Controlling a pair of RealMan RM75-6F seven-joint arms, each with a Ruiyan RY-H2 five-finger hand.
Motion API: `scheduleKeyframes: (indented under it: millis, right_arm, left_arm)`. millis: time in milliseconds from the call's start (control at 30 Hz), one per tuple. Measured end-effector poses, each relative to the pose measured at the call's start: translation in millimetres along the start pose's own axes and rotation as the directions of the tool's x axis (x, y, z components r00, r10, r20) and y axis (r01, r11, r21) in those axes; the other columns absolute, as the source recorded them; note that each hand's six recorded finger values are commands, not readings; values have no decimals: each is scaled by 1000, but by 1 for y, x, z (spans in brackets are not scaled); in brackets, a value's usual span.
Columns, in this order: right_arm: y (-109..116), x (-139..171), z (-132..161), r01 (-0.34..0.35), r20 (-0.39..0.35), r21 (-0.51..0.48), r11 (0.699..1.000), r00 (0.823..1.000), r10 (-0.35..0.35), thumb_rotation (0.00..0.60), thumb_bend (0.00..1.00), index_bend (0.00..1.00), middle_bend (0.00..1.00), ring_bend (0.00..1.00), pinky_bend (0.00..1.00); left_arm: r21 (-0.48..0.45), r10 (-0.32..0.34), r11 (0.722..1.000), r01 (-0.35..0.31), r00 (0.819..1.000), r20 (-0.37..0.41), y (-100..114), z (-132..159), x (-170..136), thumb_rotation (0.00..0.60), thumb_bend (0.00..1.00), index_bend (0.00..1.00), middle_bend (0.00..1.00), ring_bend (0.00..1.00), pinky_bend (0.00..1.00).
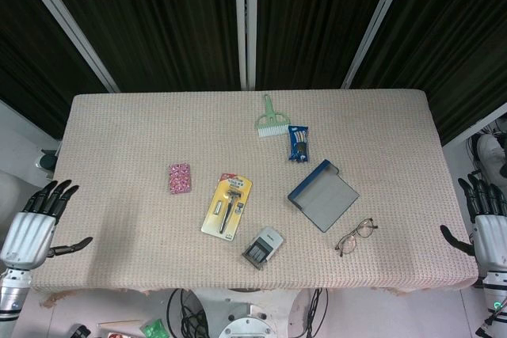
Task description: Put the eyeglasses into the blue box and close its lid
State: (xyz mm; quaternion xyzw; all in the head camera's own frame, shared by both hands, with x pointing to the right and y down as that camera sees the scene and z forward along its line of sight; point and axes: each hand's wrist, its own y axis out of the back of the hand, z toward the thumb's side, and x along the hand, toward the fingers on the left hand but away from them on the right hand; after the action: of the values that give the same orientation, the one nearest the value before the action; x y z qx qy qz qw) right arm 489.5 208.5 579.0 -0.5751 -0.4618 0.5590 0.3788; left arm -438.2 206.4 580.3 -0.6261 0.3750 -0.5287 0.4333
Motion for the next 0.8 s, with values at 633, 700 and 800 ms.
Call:
scheduleKeyframes:
  millis: [633, 700, 800]
  right_arm:
    - [-30, 1, 24, -108, -110, 107, 988, 987, 120, 600, 139, 0, 0, 0, 0]
    - [-35, -1, 32, -125, -160, 131, 984, 976, 145, 600, 139, 0, 0, 0, 0]
    - [-41, -6, 45, -159, -225, 206, 965, 952, 205, 600, 139, 0, 0, 0, 0]
  left_arm:
    - [4, -14, 1000, 14, 1000, 13, -2, 4, 8, 398, 0, 104, 89, 68, 193]
    - [1, -21, 1000, 21, 1000, 13, -6, 4, 7, 399, 0, 104, 89, 68, 193]
    - [-5, -36, 999, 36, 999, 12, -13, 4, 5, 395, 0, 104, 89, 68, 193]
